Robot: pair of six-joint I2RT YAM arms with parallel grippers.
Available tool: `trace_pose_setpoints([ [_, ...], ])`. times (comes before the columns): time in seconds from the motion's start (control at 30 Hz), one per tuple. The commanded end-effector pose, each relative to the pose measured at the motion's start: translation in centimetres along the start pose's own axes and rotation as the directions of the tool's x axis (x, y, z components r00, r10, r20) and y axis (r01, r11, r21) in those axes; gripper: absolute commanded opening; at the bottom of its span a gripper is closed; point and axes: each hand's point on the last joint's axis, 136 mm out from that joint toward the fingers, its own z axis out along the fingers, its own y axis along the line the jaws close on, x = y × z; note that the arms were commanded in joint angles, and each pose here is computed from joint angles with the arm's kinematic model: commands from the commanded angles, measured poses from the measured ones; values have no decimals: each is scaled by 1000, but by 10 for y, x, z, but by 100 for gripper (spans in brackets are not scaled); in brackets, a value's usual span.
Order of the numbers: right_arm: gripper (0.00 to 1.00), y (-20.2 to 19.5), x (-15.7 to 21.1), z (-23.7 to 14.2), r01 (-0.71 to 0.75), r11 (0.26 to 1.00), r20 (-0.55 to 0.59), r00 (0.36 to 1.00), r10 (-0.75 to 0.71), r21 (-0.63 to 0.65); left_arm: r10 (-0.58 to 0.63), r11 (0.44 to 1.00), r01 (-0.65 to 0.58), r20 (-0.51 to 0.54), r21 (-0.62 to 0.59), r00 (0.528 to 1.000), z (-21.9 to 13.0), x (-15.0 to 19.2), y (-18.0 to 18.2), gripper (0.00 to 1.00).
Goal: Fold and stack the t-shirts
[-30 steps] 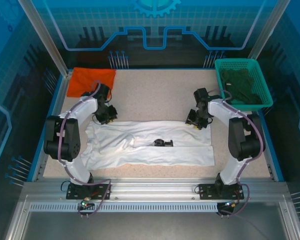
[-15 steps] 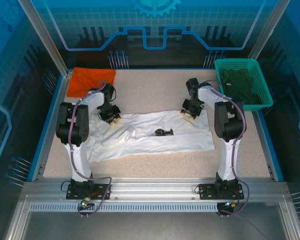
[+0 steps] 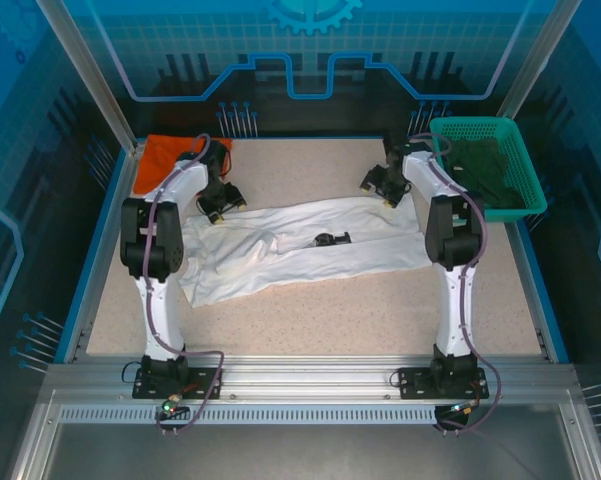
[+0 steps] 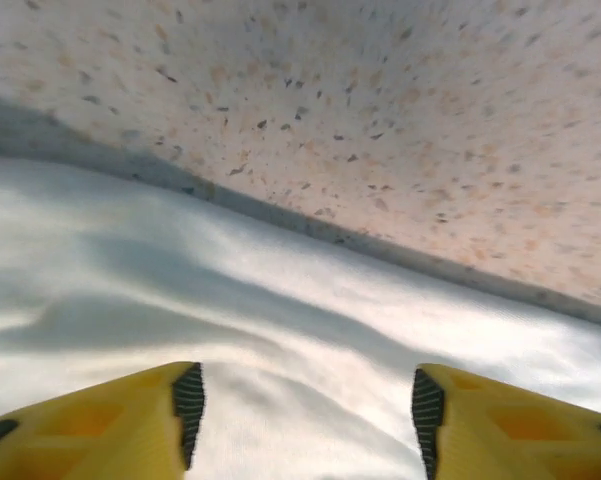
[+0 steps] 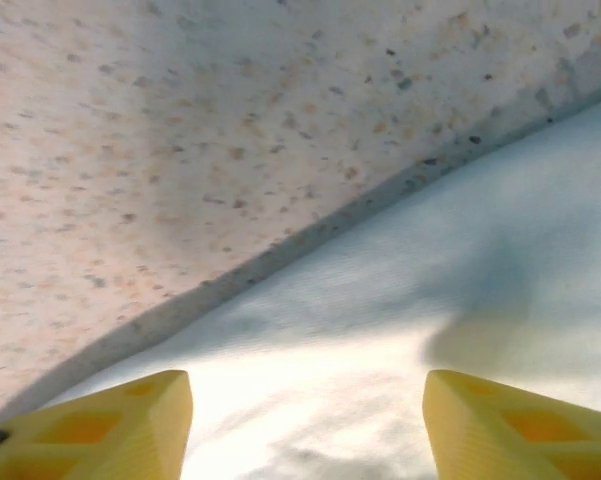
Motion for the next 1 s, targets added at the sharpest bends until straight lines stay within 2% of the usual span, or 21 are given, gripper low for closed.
trace_pose_setpoints([
  [0.0, 67, 54, 11, -73, 100, 976, 103, 991, -81, -192, 17, 993, -24, 67, 112, 998, -75, 7, -13, 61],
  [0.07, 62, 75, 51, -78, 143, 948, 60, 990, -131, -283, -6, 982, 0, 31, 188, 1000, -85, 30, -13, 58],
  [0.17, 53, 96, 127, -68, 184, 914, -70, 972, -224, -360, -18, 967, 28, -39, 253, 999, -87, 74, 0, 54],
  [0.3, 41, 114, 217, -48, 225, 882, -215, 917, -335, -415, -28, 973, 54, -116, 227, 993, -74, 130, 40, 51],
  [0.37, 39, 122, 240, -43, 256, 866, -238, 893, -382, -429, -21, 975, 52, -143, 216, 990, -69, 150, 56, 50],
  [0.47, 36, 135, 268, -30, 250, 854, -316, 852, -418, -455, -23, 976, 60, -173, 210, 985, -60, 169, 69, 47],
  [0.6, 32, 149, 295, -16, 275, 848, -371, 807, -460, -452, -22, 980, 54, -166, 191, 986, -45, 172, 77, 44],
  [0.73, 32, 156, 308, -3, 259, 861, -408, 796, -447, -438, 1, 987, 21, -131, 162, 991, -35, 161, 80, 45],
  [0.97, 35, 171, 323, 0, 265, 859, -406, 794, -452, -437, 39, 994, -26, -127, 103, 991, -15, 147, 82, 53],
])
